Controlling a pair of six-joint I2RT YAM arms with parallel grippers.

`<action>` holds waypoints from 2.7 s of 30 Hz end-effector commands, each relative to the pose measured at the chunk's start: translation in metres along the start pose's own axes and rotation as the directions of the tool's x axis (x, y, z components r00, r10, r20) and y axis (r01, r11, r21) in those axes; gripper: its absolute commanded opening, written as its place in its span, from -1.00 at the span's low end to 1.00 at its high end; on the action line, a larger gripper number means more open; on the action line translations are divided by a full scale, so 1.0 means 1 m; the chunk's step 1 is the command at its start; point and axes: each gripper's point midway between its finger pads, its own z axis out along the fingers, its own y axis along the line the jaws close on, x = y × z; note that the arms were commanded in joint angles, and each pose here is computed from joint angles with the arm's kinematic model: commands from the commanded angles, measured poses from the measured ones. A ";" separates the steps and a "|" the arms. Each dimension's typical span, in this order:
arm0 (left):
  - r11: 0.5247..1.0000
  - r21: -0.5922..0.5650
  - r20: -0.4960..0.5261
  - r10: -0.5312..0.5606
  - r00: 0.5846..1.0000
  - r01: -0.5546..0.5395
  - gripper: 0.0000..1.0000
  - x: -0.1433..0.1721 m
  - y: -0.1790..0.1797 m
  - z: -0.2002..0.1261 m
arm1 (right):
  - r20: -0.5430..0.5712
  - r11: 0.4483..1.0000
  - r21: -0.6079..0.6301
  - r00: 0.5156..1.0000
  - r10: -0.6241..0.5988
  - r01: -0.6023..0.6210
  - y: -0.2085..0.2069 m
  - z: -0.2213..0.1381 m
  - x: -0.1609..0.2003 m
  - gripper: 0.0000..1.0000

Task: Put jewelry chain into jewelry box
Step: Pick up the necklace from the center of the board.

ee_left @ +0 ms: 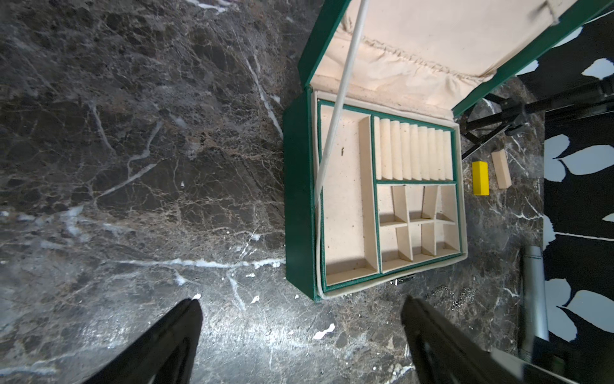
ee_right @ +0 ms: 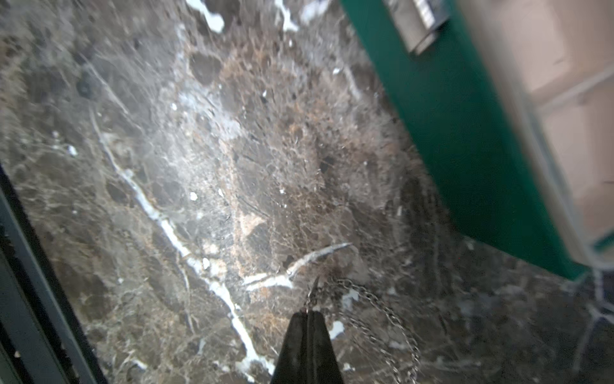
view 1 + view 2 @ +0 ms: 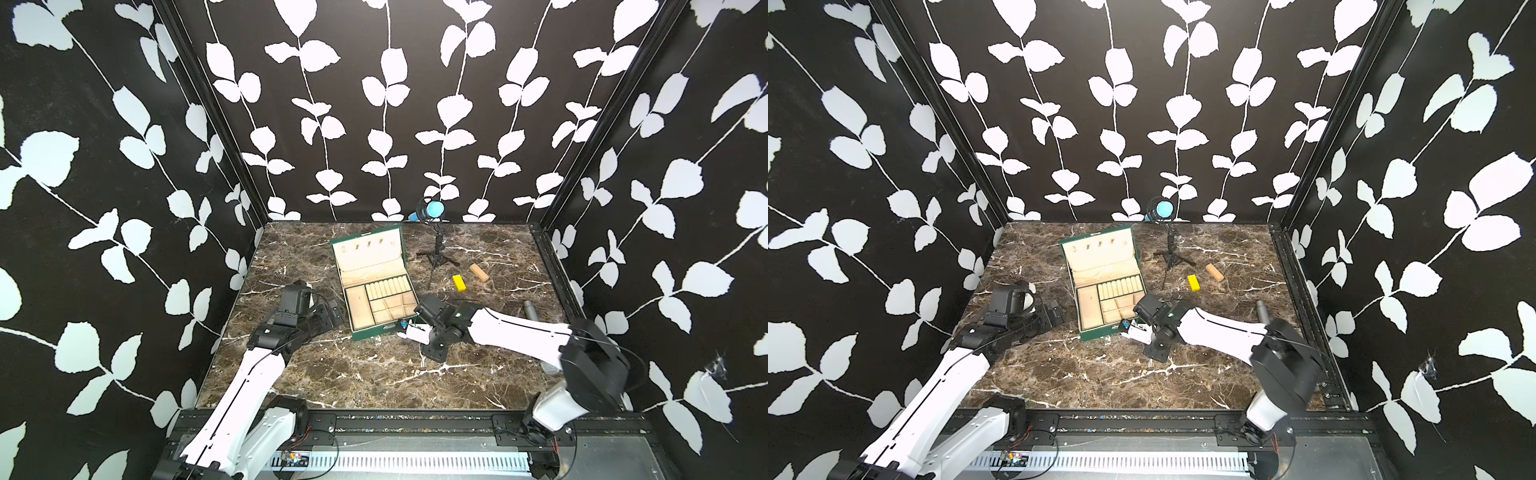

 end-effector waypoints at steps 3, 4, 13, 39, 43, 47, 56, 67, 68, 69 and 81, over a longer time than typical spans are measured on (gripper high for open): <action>0.994 0.096 0.048 0.041 0.998 -0.045 0.95 -0.010 -0.023 -0.017 | 0.044 0.997 0.009 0.996 0.071 -0.072 0.007 -0.026 0.001 -1.00; 0.990 0.127 0.058 0.051 0.997 -0.058 0.95 -0.011 -0.030 -0.020 | 0.065 0.996 0.012 0.994 0.082 -0.083 0.007 -0.033 -0.002 -1.00; 0.850 0.448 0.167 0.224 0.960 -0.276 0.93 -0.003 -0.123 -0.054 | 0.296 0.988 0.013 0.945 0.143 -0.154 0.013 -0.105 -0.033 -1.00; 0.458 0.805 0.154 0.451 0.879 -0.376 0.85 0.069 -0.243 -0.062 | 0.594 0.989 0.051 0.800 0.084 -0.142 0.018 -0.189 -0.059 -1.00; 0.420 0.847 0.124 0.439 0.890 -0.325 0.77 0.074 -0.249 -0.066 | 0.608 0.990 0.054 0.791 0.069 -0.128 0.020 -0.194 -0.060 -1.00; 0.374 0.885 0.086 0.454 0.887 -0.278 0.60 0.081 -0.255 -0.069 | 0.627 0.991 0.055 0.777 0.058 -0.118 0.021 -0.198 -0.063 -1.00; 0.308 0.928 0.036 0.482 0.876 -0.208 0.39 0.091 -0.263 -0.072 | 0.654 0.992 0.054 0.755 0.053 -0.116 0.020 -0.200 -0.069 -1.00; 0.308 0.938 -0.013 0.487 0.873 -0.157 0.40 0.101 -0.257 -0.065 | 0.678 0.992 0.058 0.734 0.042 -0.111 0.019 -0.204 -0.076 -1.00; 0.308 0.939 -0.016 0.485 0.874 -0.153 0.42 0.101 -0.258 -0.065 | 0.679 0.992 0.057 0.733 0.043 -0.111 0.019 -0.204 -0.076 -1.00; 0.305 0.941 -0.020 0.485 0.874 -0.147 0.43 0.102 -0.258 -0.064 | 0.679 0.992 0.056 0.733 0.043 -0.110 0.019 -0.204 -0.076 -1.00; 0.230 0.966 -0.007 0.482 0.876 -0.119 0.36 0.099 -0.268 -0.080 | 0.672 0.992 0.062 0.739 0.043 -0.114 0.017 -0.198 -0.075 -1.00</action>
